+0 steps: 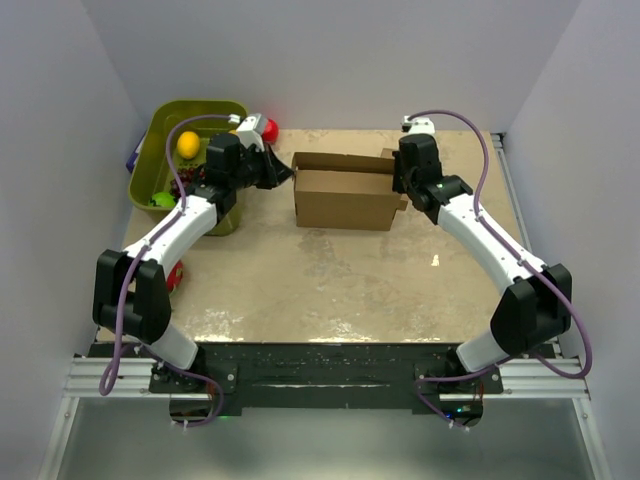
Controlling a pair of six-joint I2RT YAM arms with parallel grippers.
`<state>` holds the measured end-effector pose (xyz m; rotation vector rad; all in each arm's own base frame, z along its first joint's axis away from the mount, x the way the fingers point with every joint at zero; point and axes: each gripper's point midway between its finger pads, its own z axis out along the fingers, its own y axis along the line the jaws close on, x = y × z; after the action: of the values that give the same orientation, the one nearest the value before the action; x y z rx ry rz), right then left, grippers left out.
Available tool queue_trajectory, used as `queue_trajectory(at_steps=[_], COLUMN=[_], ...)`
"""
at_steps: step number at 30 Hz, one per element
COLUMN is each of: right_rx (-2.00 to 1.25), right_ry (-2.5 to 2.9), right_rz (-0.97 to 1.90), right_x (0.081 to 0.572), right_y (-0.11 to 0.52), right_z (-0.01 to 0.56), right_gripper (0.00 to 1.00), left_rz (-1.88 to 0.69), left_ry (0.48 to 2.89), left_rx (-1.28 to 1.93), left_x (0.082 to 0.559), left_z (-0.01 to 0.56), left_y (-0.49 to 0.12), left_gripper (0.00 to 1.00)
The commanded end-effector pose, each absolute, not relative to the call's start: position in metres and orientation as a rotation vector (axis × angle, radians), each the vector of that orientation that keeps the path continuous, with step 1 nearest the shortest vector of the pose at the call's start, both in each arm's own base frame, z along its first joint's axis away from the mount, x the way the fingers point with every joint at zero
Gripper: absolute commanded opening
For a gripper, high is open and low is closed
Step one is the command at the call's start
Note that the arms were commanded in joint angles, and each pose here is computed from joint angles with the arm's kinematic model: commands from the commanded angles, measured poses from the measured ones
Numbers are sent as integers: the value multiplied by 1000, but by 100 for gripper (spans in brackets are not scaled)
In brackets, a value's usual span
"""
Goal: Fold the paper box
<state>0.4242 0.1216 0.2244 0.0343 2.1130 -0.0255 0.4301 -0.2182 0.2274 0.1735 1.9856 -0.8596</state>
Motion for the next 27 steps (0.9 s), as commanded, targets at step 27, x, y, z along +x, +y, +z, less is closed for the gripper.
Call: queue_trajectory(at_steps=[27], right_rx=[-35], right_ry=[2216], right_rz=[-52], right_x=[414], right_y=[124], right_z=[201], right_gripper=[0], left_rz=[-953], left_ry=[1994], left_rx=[103], left_x=[403], left_z=[191], left_y=[-248], left_gripper=[0])
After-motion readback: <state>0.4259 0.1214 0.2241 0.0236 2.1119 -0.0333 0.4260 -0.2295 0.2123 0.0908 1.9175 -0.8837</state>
